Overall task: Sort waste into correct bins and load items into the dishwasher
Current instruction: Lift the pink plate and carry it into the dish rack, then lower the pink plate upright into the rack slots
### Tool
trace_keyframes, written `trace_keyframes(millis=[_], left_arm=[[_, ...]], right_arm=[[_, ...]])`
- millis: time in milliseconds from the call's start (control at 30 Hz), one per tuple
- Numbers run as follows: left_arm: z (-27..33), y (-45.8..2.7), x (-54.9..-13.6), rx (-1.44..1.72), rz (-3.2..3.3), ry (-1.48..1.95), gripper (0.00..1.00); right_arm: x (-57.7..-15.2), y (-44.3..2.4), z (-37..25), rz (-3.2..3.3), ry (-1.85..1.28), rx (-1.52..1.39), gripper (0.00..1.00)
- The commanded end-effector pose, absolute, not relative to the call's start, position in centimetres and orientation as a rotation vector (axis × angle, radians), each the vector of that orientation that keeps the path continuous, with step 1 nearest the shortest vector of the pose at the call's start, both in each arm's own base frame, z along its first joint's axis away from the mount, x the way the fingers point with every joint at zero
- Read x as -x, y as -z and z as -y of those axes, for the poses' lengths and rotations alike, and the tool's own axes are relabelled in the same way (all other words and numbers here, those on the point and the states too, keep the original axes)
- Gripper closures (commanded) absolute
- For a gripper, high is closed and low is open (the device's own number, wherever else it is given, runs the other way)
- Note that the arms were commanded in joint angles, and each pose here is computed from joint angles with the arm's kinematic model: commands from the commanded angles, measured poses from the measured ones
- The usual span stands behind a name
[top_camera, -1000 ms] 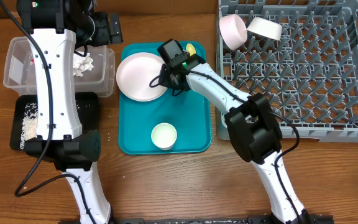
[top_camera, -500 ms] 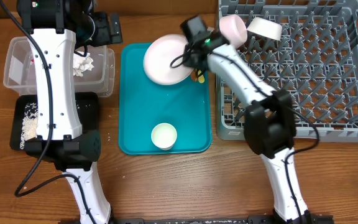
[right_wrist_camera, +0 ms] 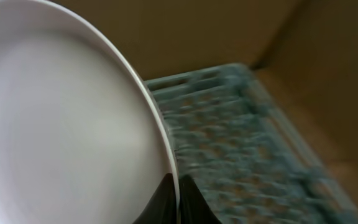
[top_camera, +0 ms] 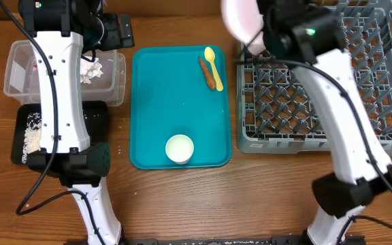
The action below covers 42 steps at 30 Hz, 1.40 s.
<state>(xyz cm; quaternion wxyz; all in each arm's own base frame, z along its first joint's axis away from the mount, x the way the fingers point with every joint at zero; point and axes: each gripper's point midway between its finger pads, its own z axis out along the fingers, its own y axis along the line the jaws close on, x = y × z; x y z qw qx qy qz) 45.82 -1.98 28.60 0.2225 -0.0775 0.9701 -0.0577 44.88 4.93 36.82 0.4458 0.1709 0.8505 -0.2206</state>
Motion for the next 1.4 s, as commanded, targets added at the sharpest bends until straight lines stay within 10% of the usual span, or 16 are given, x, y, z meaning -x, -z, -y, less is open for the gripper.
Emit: trace_keyframes(millis=[0,1367], left_arm=[[1.7,-29.9,-45.7,0.229,-2.642,0.156,0.0],[1.7,-29.9,-45.7,0.229,-2.641,0.156,0.0]], right_arm=[[-41.8,-40.3,0.2,-1.91,1.02,-0.479,0.96],[-43.2,-23.4,3.4,-2.178,1.047,-0.566,0.96]])
